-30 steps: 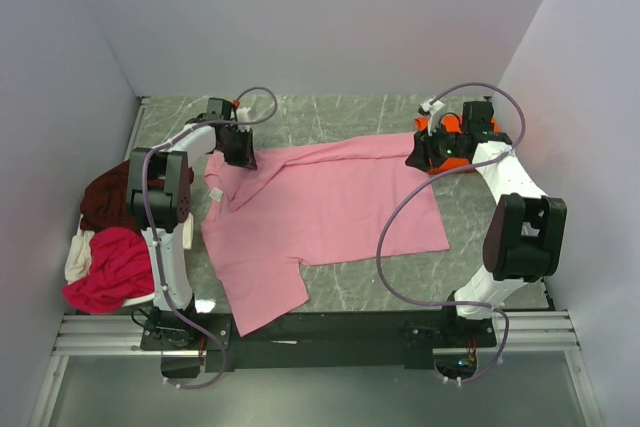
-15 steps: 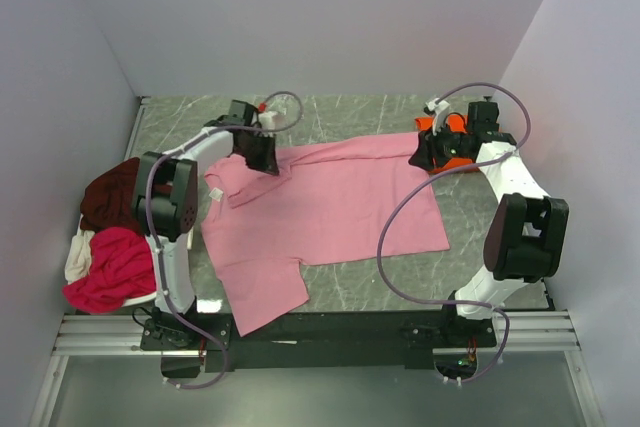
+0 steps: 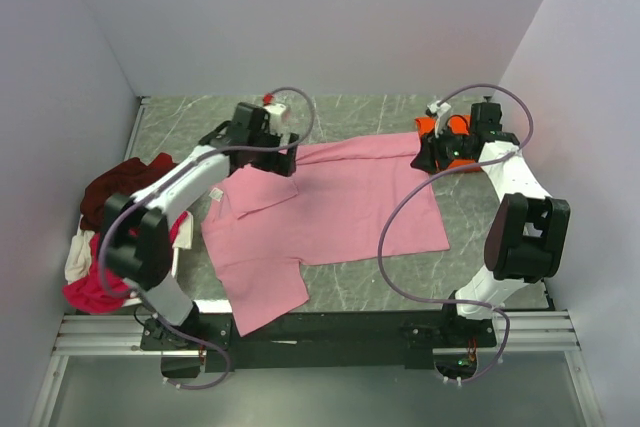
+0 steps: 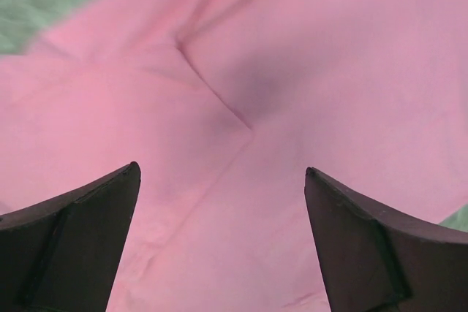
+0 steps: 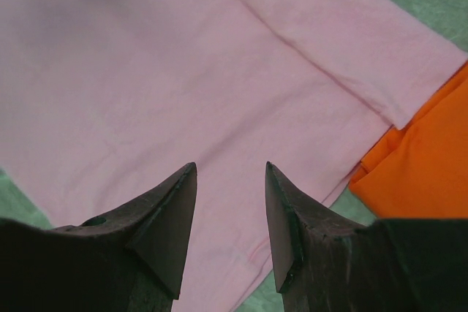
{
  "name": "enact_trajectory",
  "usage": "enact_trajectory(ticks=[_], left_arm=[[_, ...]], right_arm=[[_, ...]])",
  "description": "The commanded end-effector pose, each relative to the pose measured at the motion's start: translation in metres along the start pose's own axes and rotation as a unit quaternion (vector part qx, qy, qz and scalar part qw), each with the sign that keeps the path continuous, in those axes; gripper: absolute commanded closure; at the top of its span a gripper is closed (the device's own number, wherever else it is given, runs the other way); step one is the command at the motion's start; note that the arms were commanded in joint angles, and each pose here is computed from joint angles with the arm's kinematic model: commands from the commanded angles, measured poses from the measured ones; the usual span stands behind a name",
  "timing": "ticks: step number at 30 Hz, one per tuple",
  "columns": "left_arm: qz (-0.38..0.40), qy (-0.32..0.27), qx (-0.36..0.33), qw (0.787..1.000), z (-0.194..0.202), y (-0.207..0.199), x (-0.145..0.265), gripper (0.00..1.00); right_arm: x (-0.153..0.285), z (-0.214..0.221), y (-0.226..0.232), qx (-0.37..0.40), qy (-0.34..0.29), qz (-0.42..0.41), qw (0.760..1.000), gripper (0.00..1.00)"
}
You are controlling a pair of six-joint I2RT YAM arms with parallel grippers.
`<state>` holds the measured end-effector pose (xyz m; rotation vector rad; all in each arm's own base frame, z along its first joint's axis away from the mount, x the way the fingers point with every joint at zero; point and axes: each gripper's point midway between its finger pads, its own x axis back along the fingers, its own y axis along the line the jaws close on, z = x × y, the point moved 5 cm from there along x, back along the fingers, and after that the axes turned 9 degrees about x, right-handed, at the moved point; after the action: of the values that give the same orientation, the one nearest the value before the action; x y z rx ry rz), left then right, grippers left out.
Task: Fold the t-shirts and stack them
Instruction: Fold the tshirt
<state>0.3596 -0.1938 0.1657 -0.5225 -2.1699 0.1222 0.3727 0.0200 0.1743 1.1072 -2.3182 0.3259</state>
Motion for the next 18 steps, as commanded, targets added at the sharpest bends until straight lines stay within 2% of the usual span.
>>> enact_trajectory(ticks=[1,3,4,6,7,8,9,10,13,16,18], left_arm=[[-0.03,-0.111,0.027,0.993,-0.027,0.016,0.039,0.0],[0.003,-0.111,0.059,0.992,-0.015,0.035,0.044,0.01],[0.026,-0.121,0.069,0.99,-0.014,0.036,0.055,0.0],[0.08,-0.113,0.087,0.986,-0.001,0.043,0.065,0.03],[0.089,-0.129,0.075,0.985,-0.001,0.039,0.078,0.07],[0.098,-0.124,0.068,0.985,0.011,0.037,0.08,0.09],[0.111,-0.135,0.053,0.983,0.013,0.033,0.085,0.12],[0.15,-0.147,0.036,0.977,0.016,0.02,0.102,0.16],[0.193,-0.145,-0.021,0.97,0.038,-0.005,0.118,0.19],[0.211,-0.119,-0.115,0.963,0.061,-0.034,0.128,0.19],[0.227,-0.106,-0.202,0.947,0.076,-0.053,0.133,0.19]], right_arm=[[0.008,-0.009,0.009,0.048,-0.01,-0.042,0.998,0.5],[0.009,-0.003,0.033,0.064,0.001,-0.1,0.993,0.5],[0.01,0.001,0.041,0.131,0.0,-0.122,0.984,0.5],[0.011,0.025,0.078,0.171,0.022,-0.196,0.965,0.49],[0.013,0.027,0.085,0.248,0.01,-0.207,0.946,0.48],[0.013,0.034,0.095,0.274,0.011,-0.22,0.936,0.39],[0.008,0.052,0.111,0.308,0.018,-0.245,0.919,0.33],[0.009,0.053,0.118,0.33,0.022,-0.243,0.912,0.27],[-0.007,0.066,0.153,0.377,0.054,-0.273,0.884,0.27],[-0.016,0.069,0.176,0.4,0.054,-0.286,0.869,0.27],[-0.017,0.067,0.184,0.404,0.045,-0.293,0.865,0.27]])
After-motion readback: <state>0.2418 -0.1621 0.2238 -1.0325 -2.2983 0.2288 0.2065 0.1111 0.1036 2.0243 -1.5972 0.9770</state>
